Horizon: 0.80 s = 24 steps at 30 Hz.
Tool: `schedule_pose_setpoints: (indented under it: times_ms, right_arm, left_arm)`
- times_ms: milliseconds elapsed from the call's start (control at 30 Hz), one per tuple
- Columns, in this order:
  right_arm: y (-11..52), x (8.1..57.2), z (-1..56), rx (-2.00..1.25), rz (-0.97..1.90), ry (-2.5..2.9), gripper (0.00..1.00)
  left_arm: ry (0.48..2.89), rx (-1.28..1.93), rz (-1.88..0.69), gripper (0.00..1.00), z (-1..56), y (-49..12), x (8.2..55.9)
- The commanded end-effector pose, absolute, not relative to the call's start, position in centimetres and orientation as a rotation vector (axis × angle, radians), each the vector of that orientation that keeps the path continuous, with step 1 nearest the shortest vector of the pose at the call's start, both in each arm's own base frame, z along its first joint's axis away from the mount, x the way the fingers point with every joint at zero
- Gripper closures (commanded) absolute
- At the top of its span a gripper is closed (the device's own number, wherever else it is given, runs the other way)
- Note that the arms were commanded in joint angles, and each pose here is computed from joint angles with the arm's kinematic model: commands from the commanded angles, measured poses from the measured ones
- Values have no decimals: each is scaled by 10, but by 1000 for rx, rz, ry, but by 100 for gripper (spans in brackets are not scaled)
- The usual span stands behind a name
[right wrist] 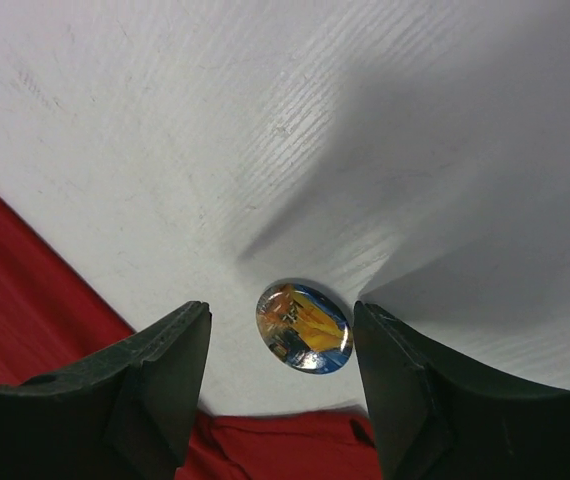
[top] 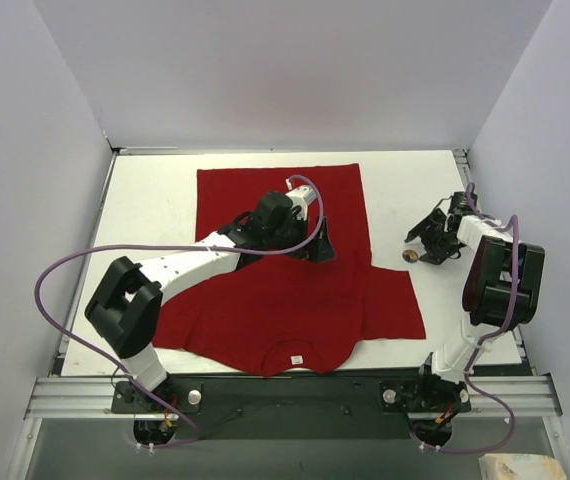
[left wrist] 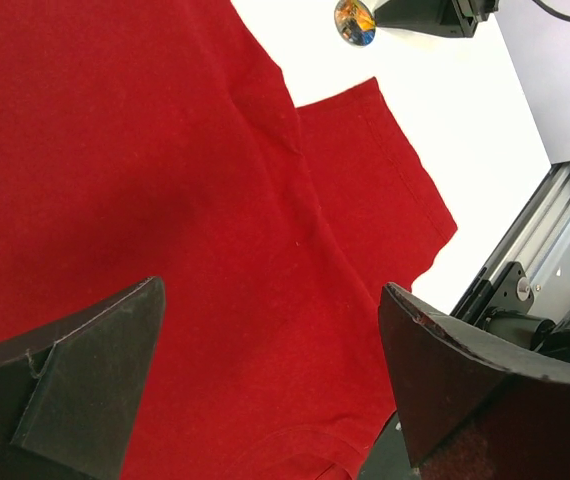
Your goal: Pin the brooch onto the clothing
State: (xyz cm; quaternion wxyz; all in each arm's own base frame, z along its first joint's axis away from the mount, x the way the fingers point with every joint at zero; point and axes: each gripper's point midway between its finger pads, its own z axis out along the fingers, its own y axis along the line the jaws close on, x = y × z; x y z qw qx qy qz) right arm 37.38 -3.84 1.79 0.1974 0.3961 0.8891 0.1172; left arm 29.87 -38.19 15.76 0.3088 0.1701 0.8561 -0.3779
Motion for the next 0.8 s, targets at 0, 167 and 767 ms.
schedule_pose_setpoints:
  times_ms: [0,167,767]
  right_arm:
    - [-30,369,6,1151,359,2546,41]
    - [-18,372,6,1115,380,2566,46]
    - [-3,378,18,1017,390,2585,48]
  left_arm:
    - [2190,432,-1008,3,185,-378,303]
    - [2198,430,-996,3,182,-377,305]
    - [2148,416,-1271,3,187,-459,344]
